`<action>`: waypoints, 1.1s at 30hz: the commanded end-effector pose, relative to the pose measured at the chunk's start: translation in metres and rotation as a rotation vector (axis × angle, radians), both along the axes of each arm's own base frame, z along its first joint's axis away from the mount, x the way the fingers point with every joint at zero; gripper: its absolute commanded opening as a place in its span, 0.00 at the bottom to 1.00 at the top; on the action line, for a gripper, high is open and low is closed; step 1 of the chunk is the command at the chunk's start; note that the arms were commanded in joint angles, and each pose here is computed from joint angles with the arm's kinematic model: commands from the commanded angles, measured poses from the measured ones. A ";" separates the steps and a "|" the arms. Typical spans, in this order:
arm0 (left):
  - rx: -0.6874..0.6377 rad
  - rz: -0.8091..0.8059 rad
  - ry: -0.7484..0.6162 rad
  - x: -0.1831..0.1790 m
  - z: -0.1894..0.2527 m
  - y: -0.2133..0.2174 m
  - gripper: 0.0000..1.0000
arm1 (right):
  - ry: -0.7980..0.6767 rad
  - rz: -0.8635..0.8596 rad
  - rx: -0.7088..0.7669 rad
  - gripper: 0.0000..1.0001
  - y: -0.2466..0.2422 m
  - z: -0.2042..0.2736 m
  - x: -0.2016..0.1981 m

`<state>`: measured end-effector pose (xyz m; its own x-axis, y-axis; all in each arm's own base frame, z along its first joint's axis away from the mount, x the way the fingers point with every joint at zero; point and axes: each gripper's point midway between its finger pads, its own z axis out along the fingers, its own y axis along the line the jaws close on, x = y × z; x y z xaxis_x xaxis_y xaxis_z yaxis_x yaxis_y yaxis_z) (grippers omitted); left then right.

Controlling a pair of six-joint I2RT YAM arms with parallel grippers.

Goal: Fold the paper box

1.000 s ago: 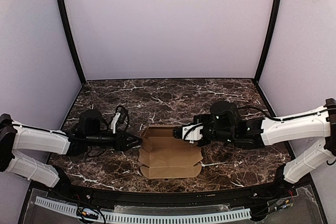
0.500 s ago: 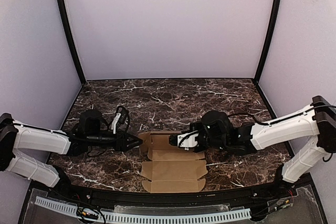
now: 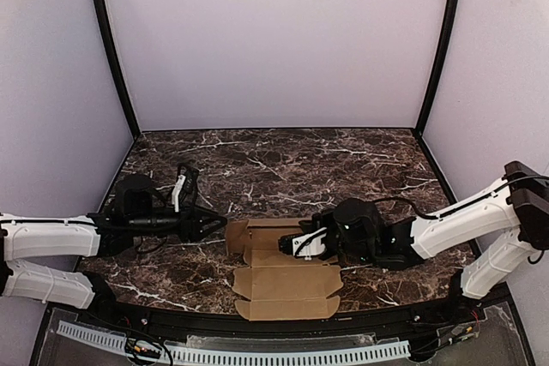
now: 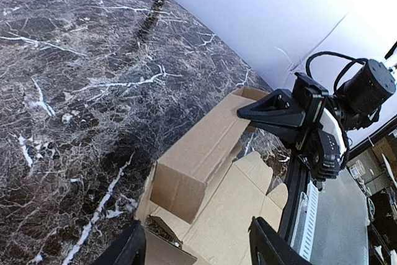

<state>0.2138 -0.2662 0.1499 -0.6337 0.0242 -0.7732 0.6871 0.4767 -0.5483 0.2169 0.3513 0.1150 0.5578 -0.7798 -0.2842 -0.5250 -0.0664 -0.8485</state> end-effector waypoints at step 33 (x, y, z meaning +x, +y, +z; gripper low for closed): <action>0.103 0.123 0.104 0.028 -0.051 0.003 0.33 | -0.264 -0.005 0.027 0.00 0.004 0.017 -0.010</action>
<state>0.2439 -0.2542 0.0872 -0.7294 0.0073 -0.6841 0.5170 0.6608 -0.5442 0.2067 0.3538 0.1332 0.6161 -0.7686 -0.1721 -0.3238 -0.0479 -0.9449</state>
